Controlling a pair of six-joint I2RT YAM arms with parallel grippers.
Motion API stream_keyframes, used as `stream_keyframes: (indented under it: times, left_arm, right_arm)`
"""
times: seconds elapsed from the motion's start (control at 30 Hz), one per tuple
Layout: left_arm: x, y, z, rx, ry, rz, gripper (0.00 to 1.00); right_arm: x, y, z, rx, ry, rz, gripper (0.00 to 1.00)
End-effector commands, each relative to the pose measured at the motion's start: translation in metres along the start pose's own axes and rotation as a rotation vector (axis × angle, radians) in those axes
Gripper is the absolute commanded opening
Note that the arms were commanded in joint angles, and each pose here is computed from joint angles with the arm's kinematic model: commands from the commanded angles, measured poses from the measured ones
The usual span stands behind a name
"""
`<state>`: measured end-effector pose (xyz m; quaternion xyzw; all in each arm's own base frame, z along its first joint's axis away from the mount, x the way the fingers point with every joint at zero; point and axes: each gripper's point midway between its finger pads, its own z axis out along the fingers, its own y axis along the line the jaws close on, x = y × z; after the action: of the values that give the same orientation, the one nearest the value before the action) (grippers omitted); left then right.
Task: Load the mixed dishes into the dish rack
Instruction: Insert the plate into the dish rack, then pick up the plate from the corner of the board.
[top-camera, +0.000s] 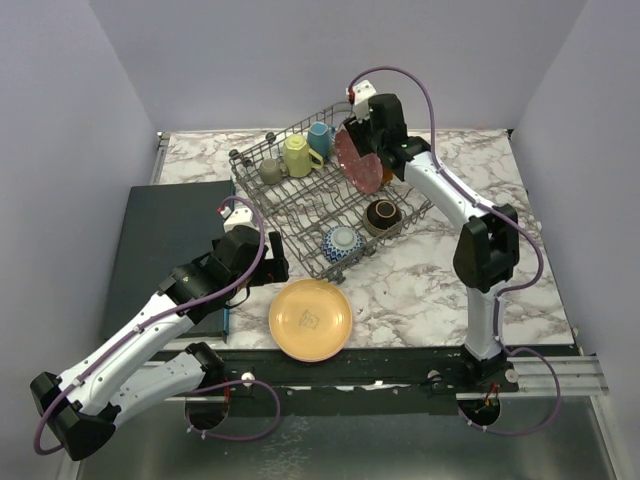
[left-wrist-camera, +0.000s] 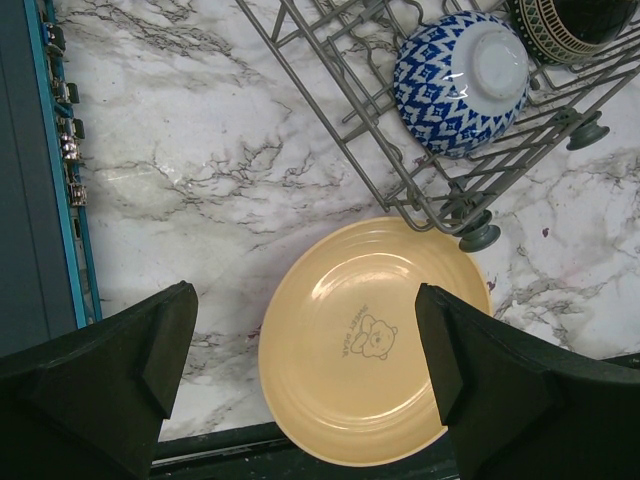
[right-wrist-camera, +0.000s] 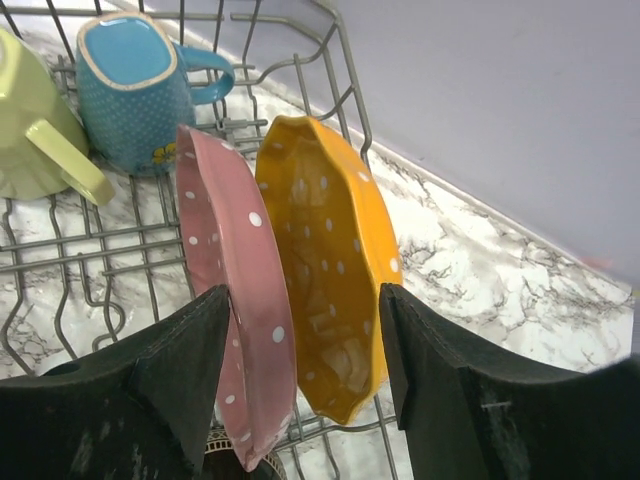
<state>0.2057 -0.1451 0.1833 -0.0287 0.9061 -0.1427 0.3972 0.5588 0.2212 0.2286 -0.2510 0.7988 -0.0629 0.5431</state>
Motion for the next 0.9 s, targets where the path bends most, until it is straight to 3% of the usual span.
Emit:
stream_keyframes:
  times: [0.0, 0.5, 0.87]
  left_arm:
    - [0.002, -0.002, 0.003, 0.014, 0.011, 0.008, 0.99]
    - [0.004, -0.001, 0.007, 0.010, 0.024, 0.007, 0.99]
    - [0.006, -0.001, 0.008, 0.009, 0.033, 0.006, 0.99]
  right_arm:
    - [-0.046, -0.010, -0.028, -0.001, -0.119, 0.053, 0.67]
    - [-0.082, -0.019, -0.064, -0.028, -0.194, 0.178, 0.72]
    - [-0.085, -0.021, -0.102, -0.065, -0.180, 0.309, 0.74]
